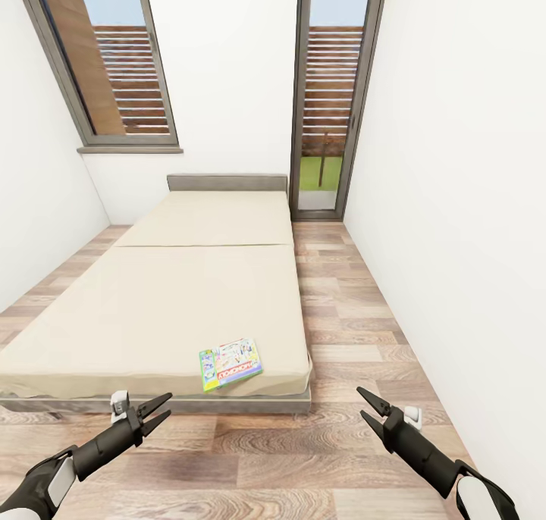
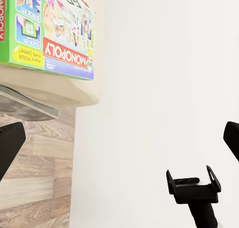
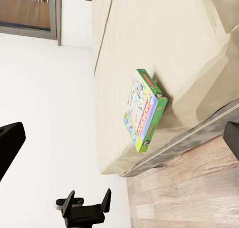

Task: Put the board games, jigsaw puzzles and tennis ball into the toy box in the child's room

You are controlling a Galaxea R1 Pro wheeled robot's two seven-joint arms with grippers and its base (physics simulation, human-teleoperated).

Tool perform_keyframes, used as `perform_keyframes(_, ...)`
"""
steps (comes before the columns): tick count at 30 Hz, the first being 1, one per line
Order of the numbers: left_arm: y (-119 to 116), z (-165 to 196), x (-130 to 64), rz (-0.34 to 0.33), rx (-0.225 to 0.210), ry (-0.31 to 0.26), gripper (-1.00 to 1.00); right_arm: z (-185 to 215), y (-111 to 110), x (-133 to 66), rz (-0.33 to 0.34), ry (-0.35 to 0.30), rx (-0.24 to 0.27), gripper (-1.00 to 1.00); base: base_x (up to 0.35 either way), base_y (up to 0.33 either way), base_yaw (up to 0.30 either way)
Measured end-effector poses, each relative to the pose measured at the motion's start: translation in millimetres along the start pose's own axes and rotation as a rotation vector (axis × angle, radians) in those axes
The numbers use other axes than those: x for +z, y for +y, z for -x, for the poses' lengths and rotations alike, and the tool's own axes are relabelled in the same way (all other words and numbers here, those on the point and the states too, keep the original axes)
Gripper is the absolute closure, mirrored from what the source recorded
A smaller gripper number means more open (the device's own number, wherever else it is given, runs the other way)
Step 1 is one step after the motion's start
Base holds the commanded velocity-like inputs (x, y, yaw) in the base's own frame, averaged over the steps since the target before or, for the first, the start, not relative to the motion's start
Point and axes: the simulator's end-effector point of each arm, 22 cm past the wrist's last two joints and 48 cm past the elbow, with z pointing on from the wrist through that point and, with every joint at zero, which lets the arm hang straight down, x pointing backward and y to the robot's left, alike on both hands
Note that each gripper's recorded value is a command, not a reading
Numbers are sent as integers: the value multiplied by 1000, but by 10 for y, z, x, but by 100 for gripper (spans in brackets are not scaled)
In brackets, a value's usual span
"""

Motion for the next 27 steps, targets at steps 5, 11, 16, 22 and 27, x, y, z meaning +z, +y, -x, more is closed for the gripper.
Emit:
perform_keyframes(5,92,-25,10,0,-1,-1,-100,-23,-90,13,1,0,0,-100,0,0,0)
perform_keyframes(11,204,-58,21,-1,-1,-1,-100,-47,-201,26,2,0,-2,-100,0,0,0)
perform_keyframes(16,299,-88,30,-1,-1,-1,-100,-69,-295,36,3,0,-2,-100,0,0,0)
perform_keyframes(22,414,-125,41,-1,-1,0,-100,-97,-409,49,4,0,-3,-100,0,0,0)
perform_keyframes(27,512,-157,49,0,0,0,-100,-121,-505,59,4,-1,-4,-100,0,0,0)
